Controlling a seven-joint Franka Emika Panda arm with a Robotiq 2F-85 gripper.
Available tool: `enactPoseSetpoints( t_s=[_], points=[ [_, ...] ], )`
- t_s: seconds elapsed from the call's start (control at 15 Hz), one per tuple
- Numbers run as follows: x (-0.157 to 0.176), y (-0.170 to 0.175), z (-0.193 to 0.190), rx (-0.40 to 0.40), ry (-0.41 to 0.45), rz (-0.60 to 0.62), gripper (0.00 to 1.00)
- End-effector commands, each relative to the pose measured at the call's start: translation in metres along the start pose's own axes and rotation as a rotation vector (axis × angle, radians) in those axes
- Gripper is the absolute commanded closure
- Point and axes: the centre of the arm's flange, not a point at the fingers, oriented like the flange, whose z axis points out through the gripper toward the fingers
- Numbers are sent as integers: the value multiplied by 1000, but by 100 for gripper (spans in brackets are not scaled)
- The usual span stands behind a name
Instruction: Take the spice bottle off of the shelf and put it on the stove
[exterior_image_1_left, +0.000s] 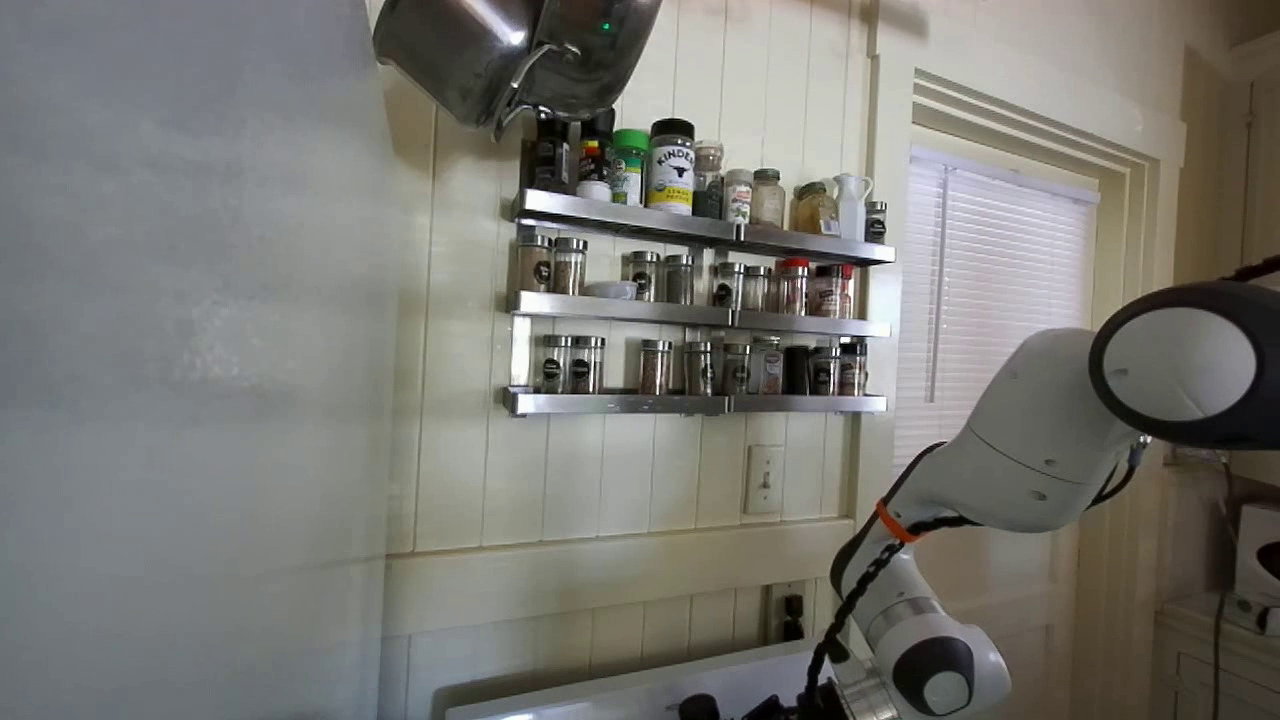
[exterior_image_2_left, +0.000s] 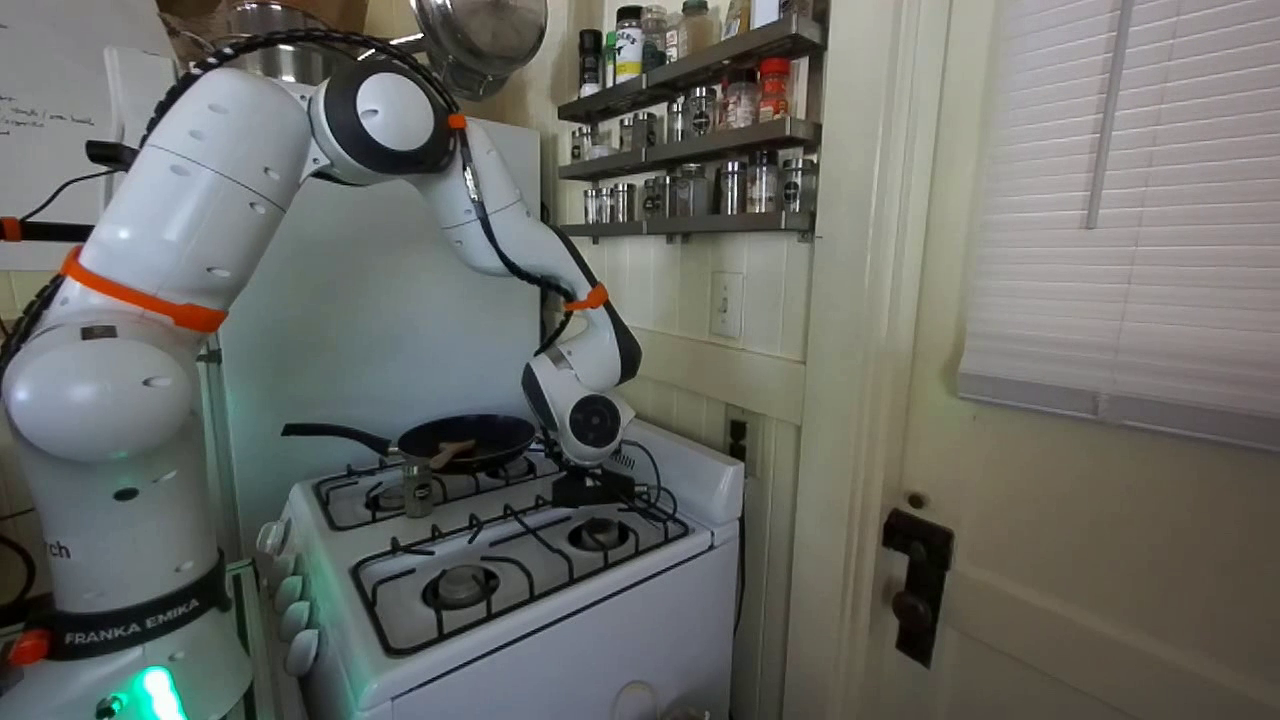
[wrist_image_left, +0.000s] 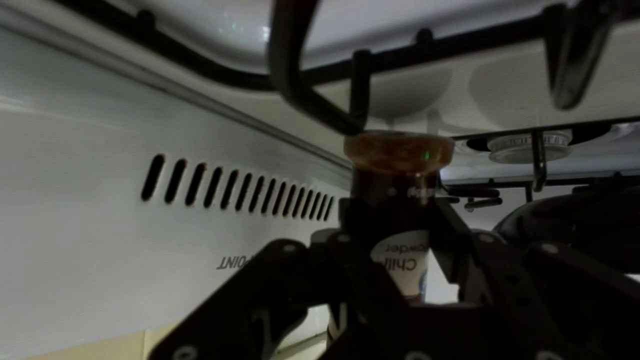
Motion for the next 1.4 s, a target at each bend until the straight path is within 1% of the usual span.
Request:
enactPoseSetpoints(
  t_s=[0.0,0.33,0.4,0.47,0.6,0.67,0.8,0.87,1.13,1.33],
  points=[
    [-2,3,8,0,-42,9,86],
    [-5,4,9,10,-37,27,86],
    [-5,4,9,8,-40,30,49],
    [-5,4,8,8,-41,31,35],
    [-5,3,7,6,-42,34,23],
    [-5,2,6,6,-44,36,13],
    [-4,1,4,5,-46,46,1],
    [-1,0,2,0,-51,52,0],
    [19,-6,-15,-35,-101,158,0],
    [42,-8,-28,-51,-129,215,0]
  ],
)
